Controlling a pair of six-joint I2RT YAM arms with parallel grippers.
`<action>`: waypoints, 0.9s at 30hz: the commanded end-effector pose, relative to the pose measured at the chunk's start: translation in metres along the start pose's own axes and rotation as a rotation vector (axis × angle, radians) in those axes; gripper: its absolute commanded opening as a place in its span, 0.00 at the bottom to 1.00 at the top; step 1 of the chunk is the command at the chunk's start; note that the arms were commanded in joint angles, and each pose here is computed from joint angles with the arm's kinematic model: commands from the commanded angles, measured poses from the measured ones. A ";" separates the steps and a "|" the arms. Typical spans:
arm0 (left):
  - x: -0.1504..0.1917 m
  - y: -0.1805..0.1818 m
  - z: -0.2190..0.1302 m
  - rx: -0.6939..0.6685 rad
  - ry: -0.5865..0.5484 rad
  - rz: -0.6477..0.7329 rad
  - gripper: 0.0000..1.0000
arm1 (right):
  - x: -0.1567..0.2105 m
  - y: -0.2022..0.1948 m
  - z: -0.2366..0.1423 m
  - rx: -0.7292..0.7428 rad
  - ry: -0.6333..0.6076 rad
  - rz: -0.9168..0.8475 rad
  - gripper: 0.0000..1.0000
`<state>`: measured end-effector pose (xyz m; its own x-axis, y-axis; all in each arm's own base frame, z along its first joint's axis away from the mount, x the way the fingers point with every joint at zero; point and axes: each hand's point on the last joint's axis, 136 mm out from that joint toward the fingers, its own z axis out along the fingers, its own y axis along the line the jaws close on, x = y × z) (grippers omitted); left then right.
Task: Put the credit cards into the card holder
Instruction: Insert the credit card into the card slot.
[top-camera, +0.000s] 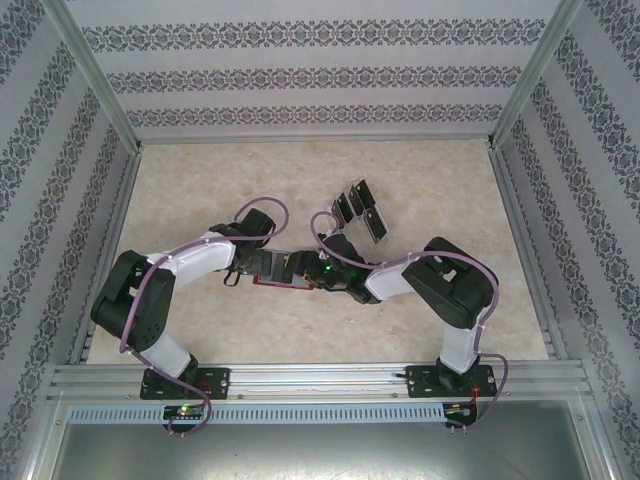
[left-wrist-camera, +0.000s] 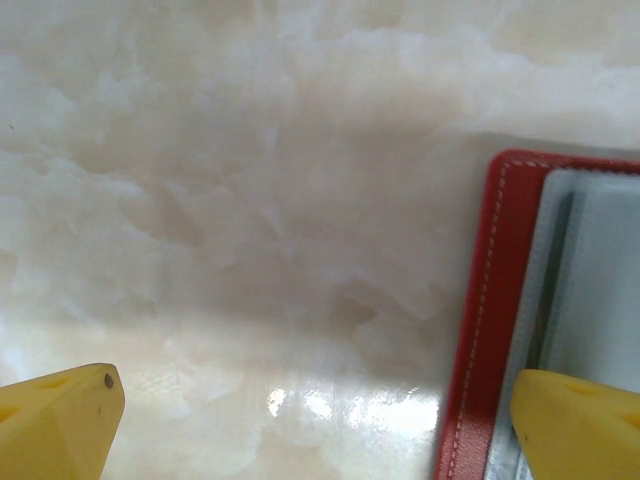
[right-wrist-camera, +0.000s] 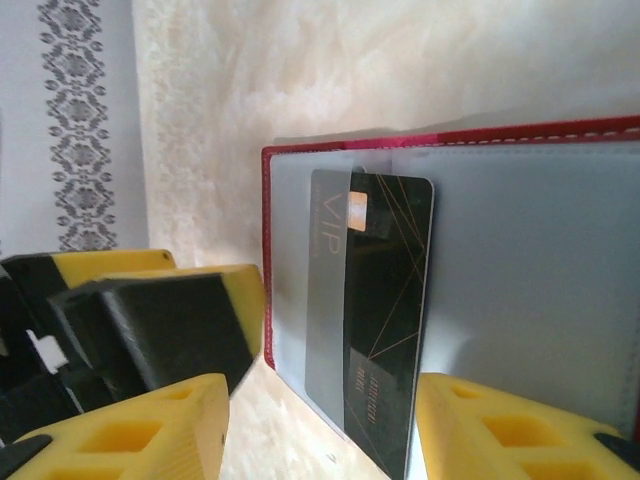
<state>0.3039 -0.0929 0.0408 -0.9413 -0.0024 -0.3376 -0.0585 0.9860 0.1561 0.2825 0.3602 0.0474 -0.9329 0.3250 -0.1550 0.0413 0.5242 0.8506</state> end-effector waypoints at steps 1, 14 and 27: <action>-0.013 0.002 -0.021 0.033 -0.029 -0.041 1.00 | -0.001 -0.012 -0.010 0.094 0.016 -0.036 0.47; -0.027 -0.050 -0.040 0.282 -0.063 -0.032 1.00 | -0.002 -0.032 -0.022 0.195 0.018 -0.049 0.00; -0.017 -0.093 -0.028 0.311 -0.031 0.032 1.00 | -0.001 -0.055 -0.019 0.243 0.010 -0.016 0.00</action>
<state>0.3085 -0.1784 0.0548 -0.9373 0.0426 -0.3458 0.0844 0.9907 -0.1067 0.2709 0.3250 0.0206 -0.9450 0.2905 -0.1499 0.0940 0.6807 0.7265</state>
